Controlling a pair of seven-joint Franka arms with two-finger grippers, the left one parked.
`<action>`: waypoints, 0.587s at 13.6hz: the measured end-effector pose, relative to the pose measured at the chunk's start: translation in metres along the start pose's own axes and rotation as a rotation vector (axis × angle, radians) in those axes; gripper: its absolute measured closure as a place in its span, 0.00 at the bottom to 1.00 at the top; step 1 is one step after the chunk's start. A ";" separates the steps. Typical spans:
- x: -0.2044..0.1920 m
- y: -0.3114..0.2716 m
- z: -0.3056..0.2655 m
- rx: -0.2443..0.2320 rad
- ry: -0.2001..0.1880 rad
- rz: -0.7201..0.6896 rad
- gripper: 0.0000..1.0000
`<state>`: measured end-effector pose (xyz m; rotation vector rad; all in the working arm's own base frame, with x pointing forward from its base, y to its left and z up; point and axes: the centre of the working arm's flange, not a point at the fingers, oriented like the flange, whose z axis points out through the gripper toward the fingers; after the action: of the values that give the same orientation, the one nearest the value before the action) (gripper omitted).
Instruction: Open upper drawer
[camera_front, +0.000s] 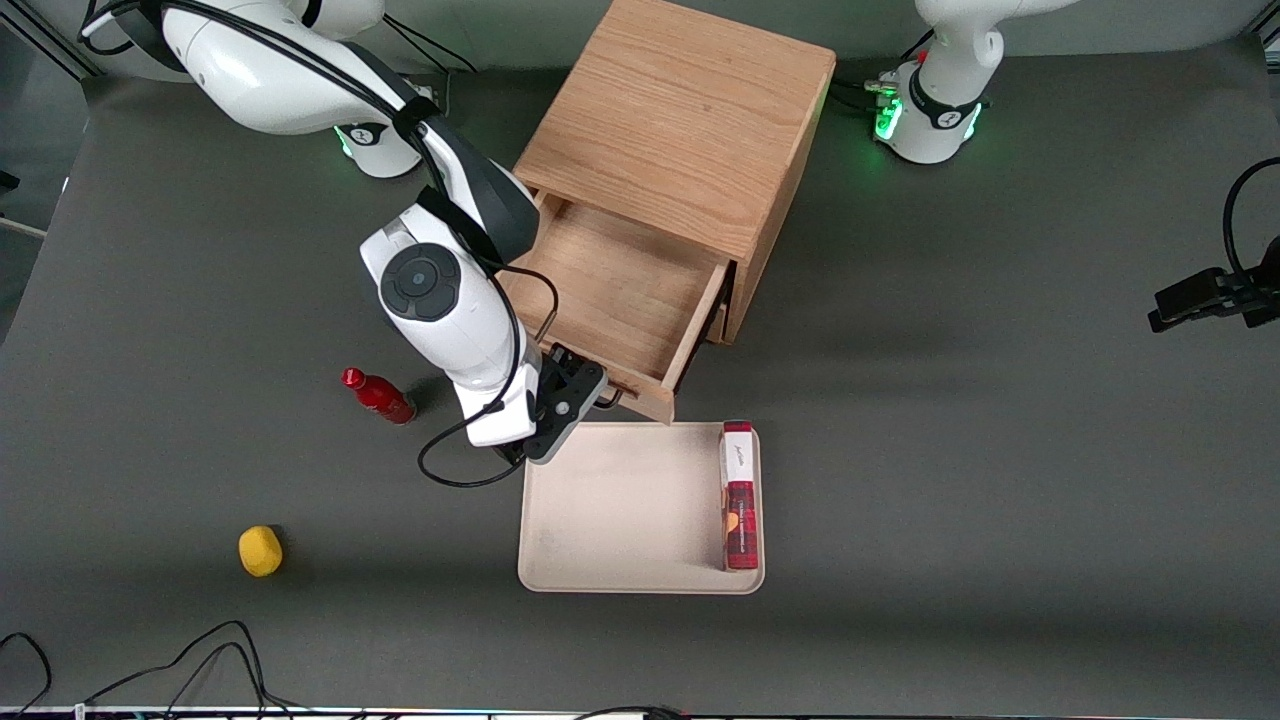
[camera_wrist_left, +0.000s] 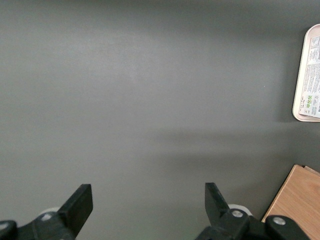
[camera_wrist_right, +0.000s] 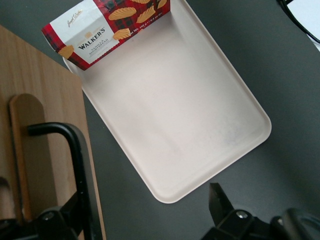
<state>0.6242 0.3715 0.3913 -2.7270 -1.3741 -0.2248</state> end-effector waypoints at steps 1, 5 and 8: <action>0.000 0.001 0.000 0.001 -0.004 0.001 0.00; 0.001 0.001 -0.002 0.007 -0.023 0.001 0.00; 0.000 0.002 -0.008 0.008 -0.050 0.000 0.00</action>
<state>0.6255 0.3694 0.3997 -2.7440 -1.3839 -0.1517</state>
